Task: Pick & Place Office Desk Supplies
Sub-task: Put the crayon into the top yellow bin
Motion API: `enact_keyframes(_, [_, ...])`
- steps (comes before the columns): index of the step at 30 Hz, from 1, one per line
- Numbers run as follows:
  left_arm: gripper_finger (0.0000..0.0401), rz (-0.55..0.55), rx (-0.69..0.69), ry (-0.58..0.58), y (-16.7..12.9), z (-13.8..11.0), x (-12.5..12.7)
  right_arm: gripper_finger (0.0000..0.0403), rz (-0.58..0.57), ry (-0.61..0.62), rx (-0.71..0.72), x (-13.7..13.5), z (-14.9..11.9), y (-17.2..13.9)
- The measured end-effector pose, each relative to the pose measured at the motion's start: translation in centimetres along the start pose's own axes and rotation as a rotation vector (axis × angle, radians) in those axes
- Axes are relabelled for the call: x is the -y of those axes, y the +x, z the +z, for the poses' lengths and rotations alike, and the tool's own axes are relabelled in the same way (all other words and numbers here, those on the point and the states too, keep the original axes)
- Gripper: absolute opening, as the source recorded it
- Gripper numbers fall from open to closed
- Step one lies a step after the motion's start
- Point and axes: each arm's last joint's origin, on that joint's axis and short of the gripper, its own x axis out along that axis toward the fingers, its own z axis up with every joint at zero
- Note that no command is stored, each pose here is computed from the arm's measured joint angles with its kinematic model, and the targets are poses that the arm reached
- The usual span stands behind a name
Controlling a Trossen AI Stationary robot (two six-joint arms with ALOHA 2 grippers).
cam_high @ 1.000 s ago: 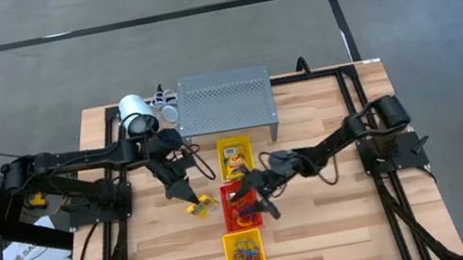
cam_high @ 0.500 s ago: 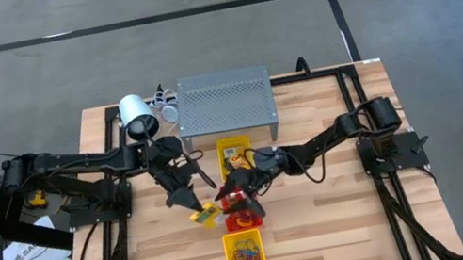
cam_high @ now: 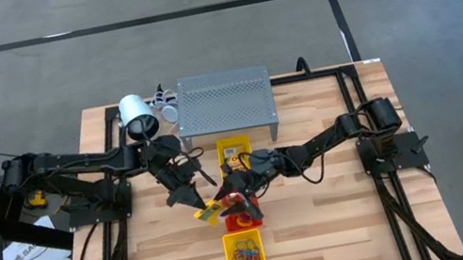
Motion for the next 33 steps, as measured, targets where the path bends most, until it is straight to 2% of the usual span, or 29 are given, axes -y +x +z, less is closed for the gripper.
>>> enact_keyframes(13, [0.0002,0.000,0.012,0.009,0.00,0.10,0.06,0.0100,0.003,-0.001,0.001,-0.02,0.02,0.00])
enact_keyframes(24, [0.0002,0.006,0.014,0.007,0.01,0.09,0.02,0.0031,-0.001,0.002,-0.005,0.08,-0.04,-0.02])
enact_keyframes(29, [0.0005,0.004,0.021,0.014,0.02,0.15,0.05,0.0026,0.000,0.003,-0.006,0.07,-0.03,-0.03])
enact_keyframes(33, [0.0022,-0.002,0.052,0.040,0.00,0.44,0.23,0.0037,0.002,0.016,-0.011,0.04,-0.10,-0.03])
